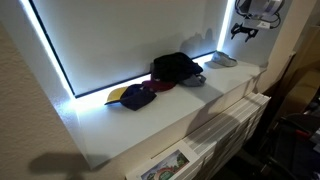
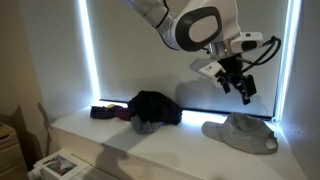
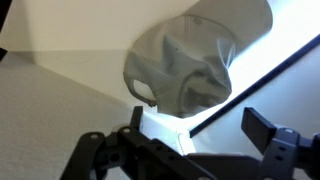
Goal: Move the cap to the left
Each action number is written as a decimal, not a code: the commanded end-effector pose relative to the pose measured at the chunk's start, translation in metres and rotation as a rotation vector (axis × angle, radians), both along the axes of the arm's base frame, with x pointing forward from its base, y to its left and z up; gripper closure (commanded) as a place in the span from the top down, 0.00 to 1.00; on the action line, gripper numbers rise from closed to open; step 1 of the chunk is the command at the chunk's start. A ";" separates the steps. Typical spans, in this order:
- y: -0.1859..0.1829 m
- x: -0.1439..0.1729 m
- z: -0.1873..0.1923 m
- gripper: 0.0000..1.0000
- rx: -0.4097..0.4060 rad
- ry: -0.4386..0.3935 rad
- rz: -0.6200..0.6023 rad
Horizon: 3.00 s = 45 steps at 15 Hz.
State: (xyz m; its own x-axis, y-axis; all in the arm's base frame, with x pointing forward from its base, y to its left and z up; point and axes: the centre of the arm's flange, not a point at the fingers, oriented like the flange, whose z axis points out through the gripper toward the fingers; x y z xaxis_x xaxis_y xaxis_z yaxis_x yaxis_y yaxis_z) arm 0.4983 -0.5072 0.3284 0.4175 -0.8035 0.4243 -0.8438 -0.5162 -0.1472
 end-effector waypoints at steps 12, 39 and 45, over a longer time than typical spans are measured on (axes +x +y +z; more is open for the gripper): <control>-0.055 0.071 -0.111 1.00 0.144 0.290 -0.108; -0.037 0.071 -0.098 1.00 -0.273 0.043 0.124; -0.036 0.081 -0.105 1.00 -0.265 0.128 0.372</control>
State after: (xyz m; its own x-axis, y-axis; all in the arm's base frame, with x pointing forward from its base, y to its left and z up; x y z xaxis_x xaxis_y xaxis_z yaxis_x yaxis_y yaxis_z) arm 0.5770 -0.5360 0.2210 0.6165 -0.5349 0.5778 -0.6987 -0.7100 0.0882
